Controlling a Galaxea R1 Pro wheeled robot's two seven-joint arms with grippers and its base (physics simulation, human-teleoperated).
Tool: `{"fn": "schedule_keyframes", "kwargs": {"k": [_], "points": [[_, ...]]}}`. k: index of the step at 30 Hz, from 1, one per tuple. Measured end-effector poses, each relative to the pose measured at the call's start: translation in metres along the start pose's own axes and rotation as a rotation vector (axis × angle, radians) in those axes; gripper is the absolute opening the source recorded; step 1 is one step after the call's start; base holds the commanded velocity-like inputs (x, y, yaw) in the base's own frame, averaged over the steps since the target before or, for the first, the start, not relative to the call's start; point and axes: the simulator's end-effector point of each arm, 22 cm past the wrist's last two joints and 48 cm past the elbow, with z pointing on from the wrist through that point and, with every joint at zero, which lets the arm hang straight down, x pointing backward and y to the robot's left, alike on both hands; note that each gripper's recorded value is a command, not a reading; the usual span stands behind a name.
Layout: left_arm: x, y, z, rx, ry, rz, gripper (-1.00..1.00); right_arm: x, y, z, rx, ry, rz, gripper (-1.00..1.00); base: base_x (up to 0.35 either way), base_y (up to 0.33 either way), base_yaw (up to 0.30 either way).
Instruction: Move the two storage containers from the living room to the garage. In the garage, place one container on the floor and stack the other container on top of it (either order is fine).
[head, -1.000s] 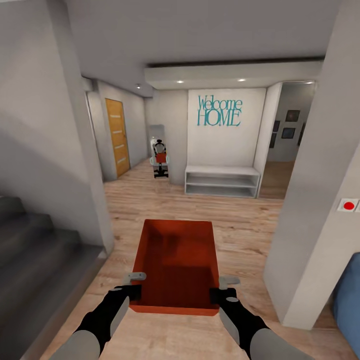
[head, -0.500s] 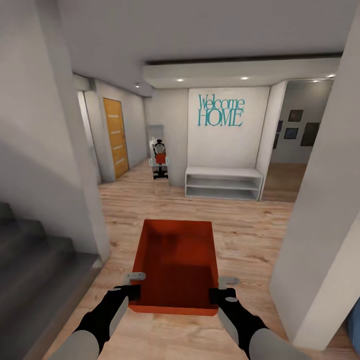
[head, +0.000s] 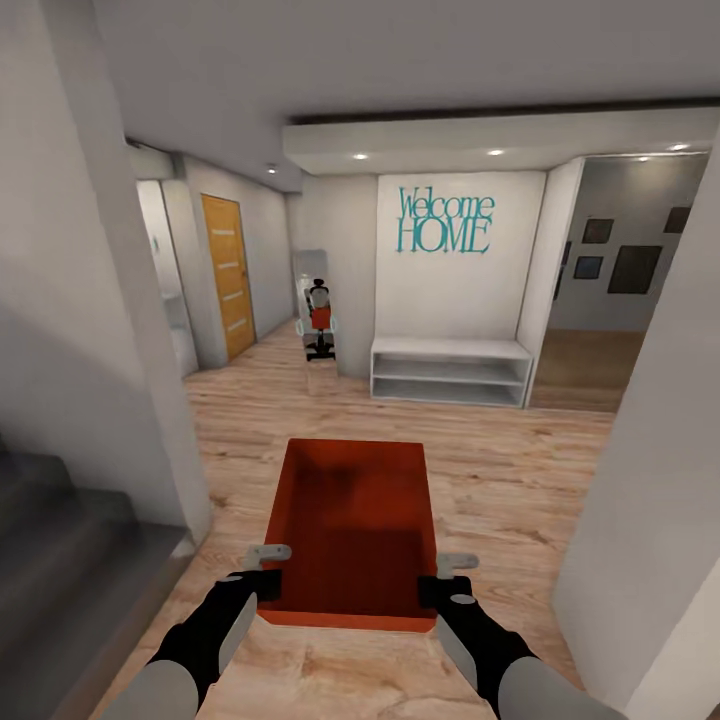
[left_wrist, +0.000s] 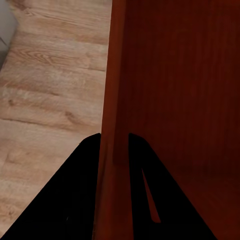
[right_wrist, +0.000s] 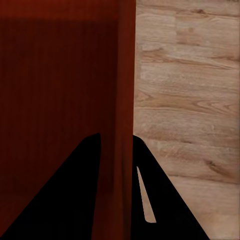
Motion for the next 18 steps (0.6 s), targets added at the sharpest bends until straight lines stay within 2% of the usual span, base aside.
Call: {"fn": "schedule_keyframes", "kwargs": {"k": [18], "points": [[-0.0002, -0.0014, -0.0002, -0.002, 0.0, 0.0, -1.0, -0.0002, -0.0014, 0.0003, -0.001, 0.0, 0.001, -1.0, 0.323, 0.0, 0.006]]}}
